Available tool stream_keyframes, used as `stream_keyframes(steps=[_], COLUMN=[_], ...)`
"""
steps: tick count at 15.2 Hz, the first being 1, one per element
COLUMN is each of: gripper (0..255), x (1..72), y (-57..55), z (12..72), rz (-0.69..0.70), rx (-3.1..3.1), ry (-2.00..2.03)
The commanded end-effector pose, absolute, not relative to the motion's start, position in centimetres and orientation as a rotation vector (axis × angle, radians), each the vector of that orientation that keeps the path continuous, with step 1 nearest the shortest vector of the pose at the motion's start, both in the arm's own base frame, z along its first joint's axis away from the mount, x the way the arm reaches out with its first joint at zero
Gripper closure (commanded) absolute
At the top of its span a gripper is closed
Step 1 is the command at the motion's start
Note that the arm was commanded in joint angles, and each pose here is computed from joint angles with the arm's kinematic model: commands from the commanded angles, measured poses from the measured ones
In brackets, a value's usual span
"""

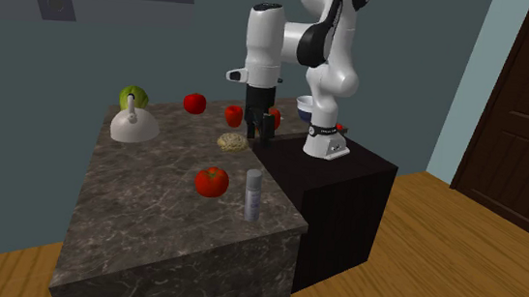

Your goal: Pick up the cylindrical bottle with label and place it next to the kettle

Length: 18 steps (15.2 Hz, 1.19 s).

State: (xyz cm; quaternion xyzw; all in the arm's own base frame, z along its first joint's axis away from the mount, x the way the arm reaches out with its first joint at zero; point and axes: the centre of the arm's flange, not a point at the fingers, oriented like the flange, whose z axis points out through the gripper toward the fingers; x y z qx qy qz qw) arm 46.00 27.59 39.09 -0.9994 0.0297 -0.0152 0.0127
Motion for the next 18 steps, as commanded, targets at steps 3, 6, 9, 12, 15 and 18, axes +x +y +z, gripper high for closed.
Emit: stream_keyframes(steps=[3,6,9,12,15,18], gripper=[0,0,0,0,0,0], x=[48.5,49.8,49.8,49.9,49.9,49.9], y=[31.5,33.8,33.8,33.8,33.9,33.9], z=[35.9,34.0,32.4,30.9,30.0,30.0], rz=[-0.048,-0.048,-0.048,-0.048,-0.048,-0.048], rx=[-3.117,-3.120,-3.120,-3.120,-3.120,-3.120], ry=[0.082,0.075,0.075,0.075,0.075,0.075])
